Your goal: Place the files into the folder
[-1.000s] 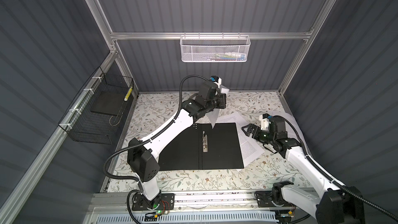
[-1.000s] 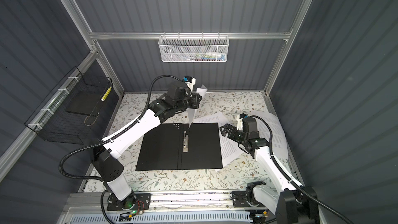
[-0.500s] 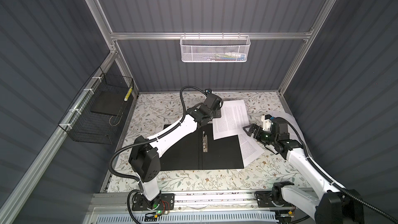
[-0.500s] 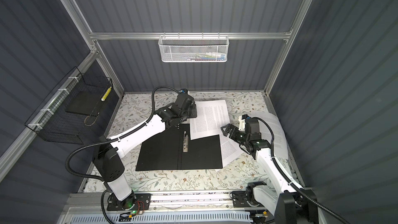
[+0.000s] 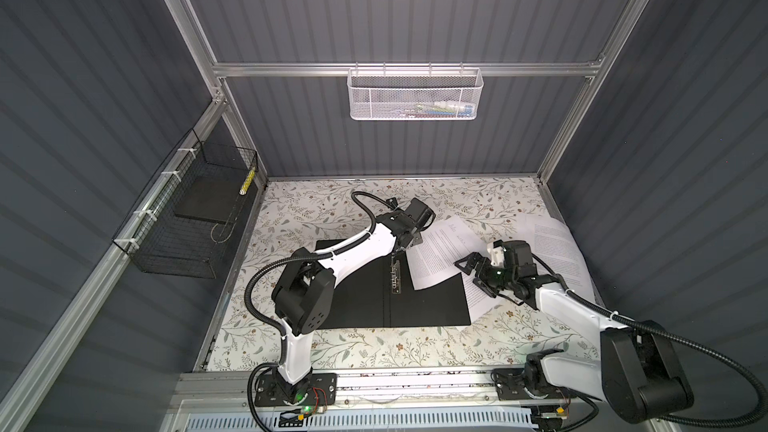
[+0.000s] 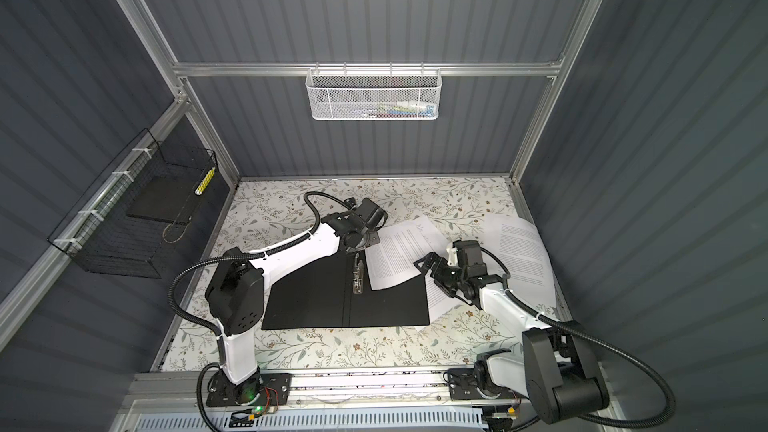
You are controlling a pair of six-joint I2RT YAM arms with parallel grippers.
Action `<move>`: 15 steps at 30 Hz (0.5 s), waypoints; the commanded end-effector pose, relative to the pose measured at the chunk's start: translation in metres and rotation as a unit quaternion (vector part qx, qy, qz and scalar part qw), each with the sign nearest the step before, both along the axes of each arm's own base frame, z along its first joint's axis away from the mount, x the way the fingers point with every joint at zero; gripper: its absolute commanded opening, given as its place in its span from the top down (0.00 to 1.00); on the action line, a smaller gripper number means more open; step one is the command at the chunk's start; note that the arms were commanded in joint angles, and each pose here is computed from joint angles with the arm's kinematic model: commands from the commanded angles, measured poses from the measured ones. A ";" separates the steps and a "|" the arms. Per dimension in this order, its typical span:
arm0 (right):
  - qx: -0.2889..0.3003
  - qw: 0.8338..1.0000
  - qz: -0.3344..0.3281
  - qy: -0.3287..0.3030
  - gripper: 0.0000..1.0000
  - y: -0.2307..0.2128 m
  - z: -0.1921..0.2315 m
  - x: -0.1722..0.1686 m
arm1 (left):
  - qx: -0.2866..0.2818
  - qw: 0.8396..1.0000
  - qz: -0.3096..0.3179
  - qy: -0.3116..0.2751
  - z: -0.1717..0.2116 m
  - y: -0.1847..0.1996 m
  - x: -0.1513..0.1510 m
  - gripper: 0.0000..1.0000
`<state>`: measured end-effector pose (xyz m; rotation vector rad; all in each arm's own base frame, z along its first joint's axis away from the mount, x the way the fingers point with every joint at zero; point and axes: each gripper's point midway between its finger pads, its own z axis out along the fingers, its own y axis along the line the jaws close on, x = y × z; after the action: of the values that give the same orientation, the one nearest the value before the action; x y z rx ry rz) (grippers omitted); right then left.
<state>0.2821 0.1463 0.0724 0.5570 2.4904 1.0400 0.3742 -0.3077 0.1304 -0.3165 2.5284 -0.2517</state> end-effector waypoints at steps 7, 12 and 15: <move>0.110 0.992 -0.044 0.037 0.01 0.031 -0.008 0.004 | -0.124 0.989 0.078 0.013 0.020 -0.005 -0.013 1.00; 0.148 0.986 -0.061 0.042 0.02 0.042 -0.007 0.008 | -0.165 0.982 0.095 0.003 0.029 -0.004 -0.016 1.00; 0.170 0.982 -0.067 0.045 0.04 0.049 -0.005 0.013 | -0.175 0.979 0.100 0.010 0.021 -0.002 -0.022 1.00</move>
<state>0.2869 0.1865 0.0563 0.8320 2.3982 1.3247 0.3569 -0.3089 0.1510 -0.6428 2.4564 -0.5518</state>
